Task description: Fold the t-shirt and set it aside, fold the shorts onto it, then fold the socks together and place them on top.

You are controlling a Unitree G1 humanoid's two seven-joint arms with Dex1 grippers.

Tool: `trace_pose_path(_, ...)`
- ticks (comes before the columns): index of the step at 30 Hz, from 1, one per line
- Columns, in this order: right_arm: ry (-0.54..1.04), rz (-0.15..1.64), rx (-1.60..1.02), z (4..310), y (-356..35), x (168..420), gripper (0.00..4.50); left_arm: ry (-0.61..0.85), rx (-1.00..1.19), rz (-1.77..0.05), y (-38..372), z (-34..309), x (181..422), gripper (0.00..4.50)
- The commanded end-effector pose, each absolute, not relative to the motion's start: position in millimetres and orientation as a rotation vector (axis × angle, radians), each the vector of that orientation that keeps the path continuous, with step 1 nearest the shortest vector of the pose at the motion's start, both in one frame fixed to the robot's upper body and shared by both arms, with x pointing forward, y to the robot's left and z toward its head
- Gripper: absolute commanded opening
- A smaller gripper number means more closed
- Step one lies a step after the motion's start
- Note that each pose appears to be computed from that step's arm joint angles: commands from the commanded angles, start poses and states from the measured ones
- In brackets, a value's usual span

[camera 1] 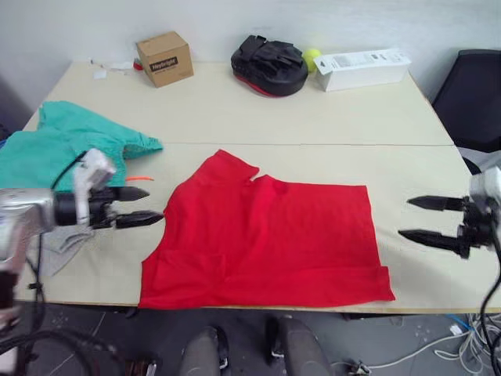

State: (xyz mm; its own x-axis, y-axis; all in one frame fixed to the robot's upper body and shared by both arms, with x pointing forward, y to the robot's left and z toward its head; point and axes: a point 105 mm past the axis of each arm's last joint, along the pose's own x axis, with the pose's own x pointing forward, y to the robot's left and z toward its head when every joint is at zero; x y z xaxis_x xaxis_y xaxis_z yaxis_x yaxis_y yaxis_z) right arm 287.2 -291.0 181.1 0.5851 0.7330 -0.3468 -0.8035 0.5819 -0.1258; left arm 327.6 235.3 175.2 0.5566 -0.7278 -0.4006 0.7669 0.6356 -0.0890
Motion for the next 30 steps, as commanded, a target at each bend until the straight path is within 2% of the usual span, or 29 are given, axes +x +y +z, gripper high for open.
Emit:
trace_pose_path(1,0.256,0.837,-0.286,175,-294,314,4.50,0.408,0.096,-0.826,226,178,359,4.48)
trace_pose_path(4,0.277,0.752,-0.322,168,-302,341,4.50,0.367,0.113,-0.766,214,179,391,4.48)
trace_pose_path(8,0.316,0.710,-0.295,161,-300,364,4.50,0.382,0.125,-0.694,211,171,415,4.48)
trace_pose_path(14,0.375,0.677,-0.248,152,-288,386,4.50,0.420,0.086,-0.715,198,159,427,4.48)
trace_pose_path(20,0.414,0.698,-0.236,145,-278,392,4.50,0.438,0.071,-0.763,184,149,428,4.48)
trace_pose_path(23,0.431,0.732,-0.224,142,-273,391,3.92,0.455,0.067,-0.797,180,144,425,4.50)
trace_pose_path(24,0.436,0.744,-0.224,141,-271,390,3.54,0.460,0.069,-0.803,179,142,424,4.19)
trace_pose_path(26,0.439,0.752,-0.221,140,-270,390,2.90,0.466,0.070,-0.808,179,139,423,3.86)
trace_pose_path(30,0.421,0.748,-0.227,141,-270,391,1.48,0.467,0.073,-0.791,182,137,424,2.63)
